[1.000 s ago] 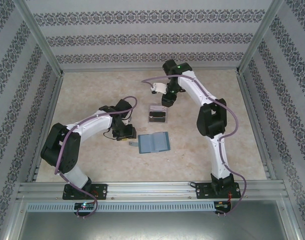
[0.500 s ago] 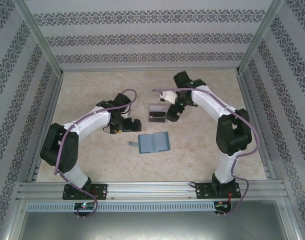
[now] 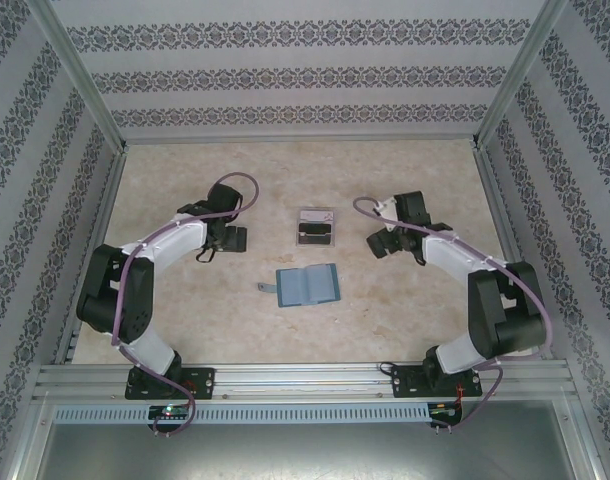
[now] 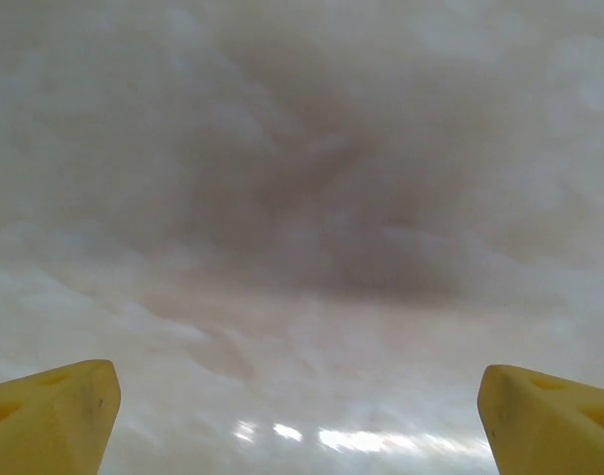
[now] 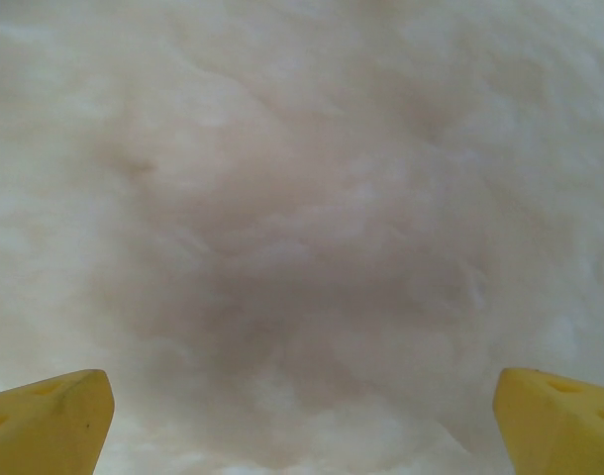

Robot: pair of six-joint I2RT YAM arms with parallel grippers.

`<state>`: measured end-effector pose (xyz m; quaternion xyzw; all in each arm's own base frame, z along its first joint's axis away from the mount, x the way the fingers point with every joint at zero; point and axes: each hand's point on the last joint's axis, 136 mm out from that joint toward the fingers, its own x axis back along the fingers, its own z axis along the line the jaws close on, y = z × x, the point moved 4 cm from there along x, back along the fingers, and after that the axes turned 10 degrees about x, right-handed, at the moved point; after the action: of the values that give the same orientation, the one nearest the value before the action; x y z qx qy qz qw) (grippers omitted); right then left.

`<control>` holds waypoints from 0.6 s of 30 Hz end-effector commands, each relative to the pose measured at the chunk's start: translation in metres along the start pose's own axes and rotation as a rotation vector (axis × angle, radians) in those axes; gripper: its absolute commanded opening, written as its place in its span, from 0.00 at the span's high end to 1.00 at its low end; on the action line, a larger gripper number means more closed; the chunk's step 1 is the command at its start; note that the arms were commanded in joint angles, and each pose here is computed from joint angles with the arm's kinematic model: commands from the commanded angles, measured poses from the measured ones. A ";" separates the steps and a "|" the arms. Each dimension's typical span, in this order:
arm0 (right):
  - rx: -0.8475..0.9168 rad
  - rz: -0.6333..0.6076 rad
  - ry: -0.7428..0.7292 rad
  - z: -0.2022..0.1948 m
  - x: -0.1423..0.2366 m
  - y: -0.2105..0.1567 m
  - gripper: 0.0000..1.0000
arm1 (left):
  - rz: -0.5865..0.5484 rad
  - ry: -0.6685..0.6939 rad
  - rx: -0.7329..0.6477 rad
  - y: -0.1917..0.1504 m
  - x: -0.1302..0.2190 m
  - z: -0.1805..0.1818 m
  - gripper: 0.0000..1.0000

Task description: Take the credit cards out of the card holder

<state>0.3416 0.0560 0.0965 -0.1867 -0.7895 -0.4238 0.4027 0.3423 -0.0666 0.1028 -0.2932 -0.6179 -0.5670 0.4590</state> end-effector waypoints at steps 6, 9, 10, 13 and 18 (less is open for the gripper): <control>-0.226 -0.252 -0.279 -0.037 0.007 0.013 0.02 | -0.287 0.159 0.030 0.041 0.001 0.058 0.04; -0.255 -0.333 -0.322 -0.043 0.012 0.017 0.02 | -0.443 0.097 -0.023 0.045 0.000 0.055 0.00; -0.269 -0.357 -0.334 -0.045 0.013 0.019 0.02 | -0.496 0.087 -0.021 0.044 0.000 0.056 0.00; -0.309 -0.403 -0.369 -0.049 0.012 0.015 0.02 | -0.648 -0.037 -0.001 0.044 0.001 0.053 0.00; -0.426 -0.445 -0.403 -0.064 0.015 -0.003 0.02 | -0.753 -0.109 0.033 0.038 -0.009 0.060 0.00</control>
<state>0.3585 0.0161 0.1133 -0.1796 -0.7912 -0.5647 0.1513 0.3391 -0.0004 0.0770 -0.1363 -0.6733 -0.6633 0.2968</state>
